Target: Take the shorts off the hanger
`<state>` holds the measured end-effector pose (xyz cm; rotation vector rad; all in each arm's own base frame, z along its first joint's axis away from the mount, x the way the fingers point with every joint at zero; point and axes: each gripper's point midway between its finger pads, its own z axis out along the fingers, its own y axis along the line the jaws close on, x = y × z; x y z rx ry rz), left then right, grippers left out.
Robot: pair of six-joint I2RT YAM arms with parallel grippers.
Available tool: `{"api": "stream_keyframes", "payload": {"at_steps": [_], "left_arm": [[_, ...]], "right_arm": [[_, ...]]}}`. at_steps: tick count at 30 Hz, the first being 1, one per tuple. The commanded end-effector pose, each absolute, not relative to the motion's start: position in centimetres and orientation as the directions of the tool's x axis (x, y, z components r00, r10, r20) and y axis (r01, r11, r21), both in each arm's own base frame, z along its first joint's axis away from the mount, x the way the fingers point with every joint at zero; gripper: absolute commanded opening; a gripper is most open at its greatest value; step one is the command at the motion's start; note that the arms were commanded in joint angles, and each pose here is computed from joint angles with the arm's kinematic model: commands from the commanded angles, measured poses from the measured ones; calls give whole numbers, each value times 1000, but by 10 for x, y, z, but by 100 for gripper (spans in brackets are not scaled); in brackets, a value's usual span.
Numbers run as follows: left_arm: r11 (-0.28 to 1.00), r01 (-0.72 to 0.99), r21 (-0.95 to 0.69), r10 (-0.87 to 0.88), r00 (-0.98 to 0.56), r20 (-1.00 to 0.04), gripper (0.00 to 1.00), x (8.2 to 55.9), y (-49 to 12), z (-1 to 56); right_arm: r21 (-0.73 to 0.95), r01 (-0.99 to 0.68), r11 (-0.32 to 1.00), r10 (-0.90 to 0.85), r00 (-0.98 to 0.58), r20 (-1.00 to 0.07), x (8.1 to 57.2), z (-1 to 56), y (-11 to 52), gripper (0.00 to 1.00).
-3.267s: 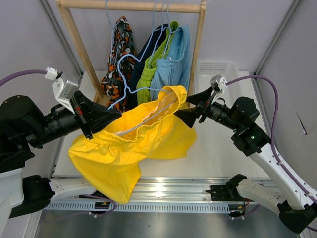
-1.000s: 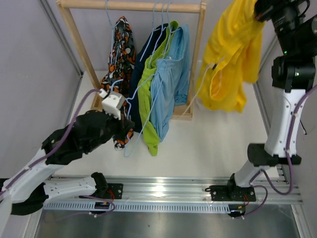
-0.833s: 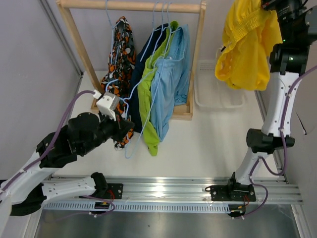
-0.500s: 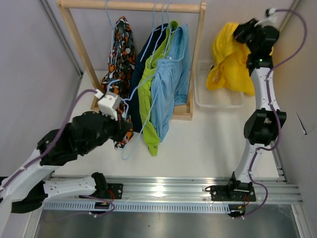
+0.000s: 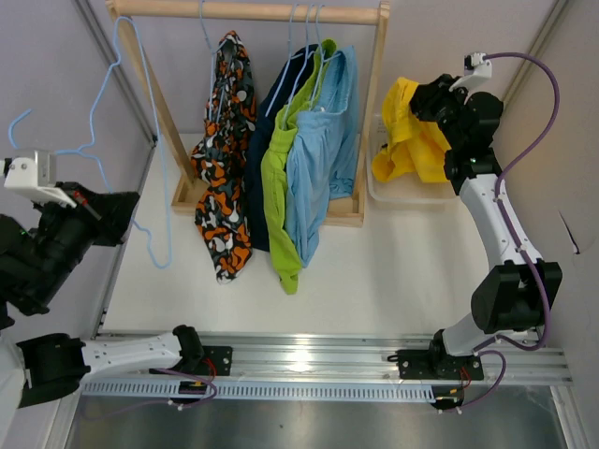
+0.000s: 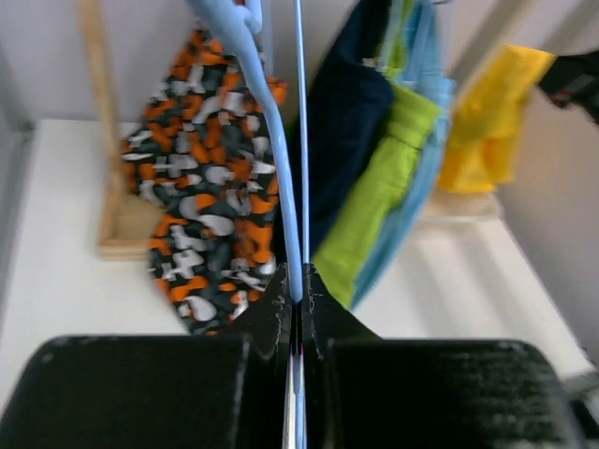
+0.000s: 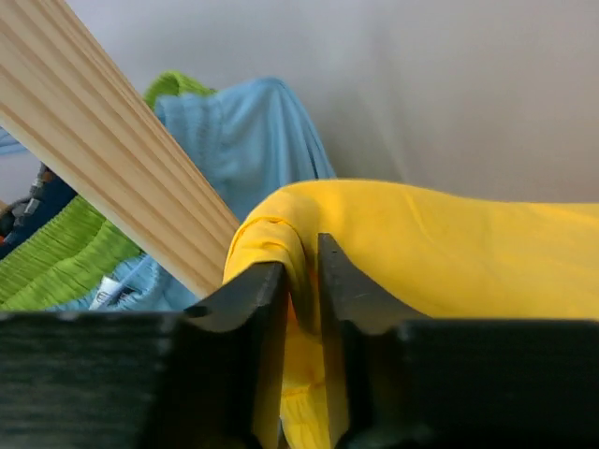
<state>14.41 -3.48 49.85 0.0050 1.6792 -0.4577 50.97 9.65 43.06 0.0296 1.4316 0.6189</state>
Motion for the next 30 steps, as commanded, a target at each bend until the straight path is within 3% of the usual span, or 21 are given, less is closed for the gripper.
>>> {"api": "stream_keyframes", "payload": {"at_steps": [1,2,3,9,12,20,25,30], "left_arm": [[998,51,-39,-26,-223,-974,0,169,-25,468],[999,28,-26,-20,-221,-975,0,171,-23,469],[1000,19,-23,-18,-211,-977,0,174,-25,472],[996,87,34,54,-248,-967,0,192,-62,466],[990,107,90,119,-313,-942,0,213,-75,435],[997,16,78,79,-361,-929,0,268,-42,411],[999,-25,36,27,-292,-956,0,306,-33,437],[996,75,-46,-24,-269,-963,0,348,-46,453]], "right_arm": [[386,-151,910,378,-80,-922,525,347,67,28],[416,-79,906,402,-145,-904,528,320,61,55],[420,20,907,415,-215,-884,524,292,51,73],[482,56,874,479,-255,-840,470,252,57,80],[467,74,881,471,-222,-853,440,260,49,82],[458,18,889,457,-110,-882,374,308,36,87],[468,-34,883,464,-87,-882,343,321,40,88],[483,-63,874,474,-115,-873,328,311,47,88]]}}
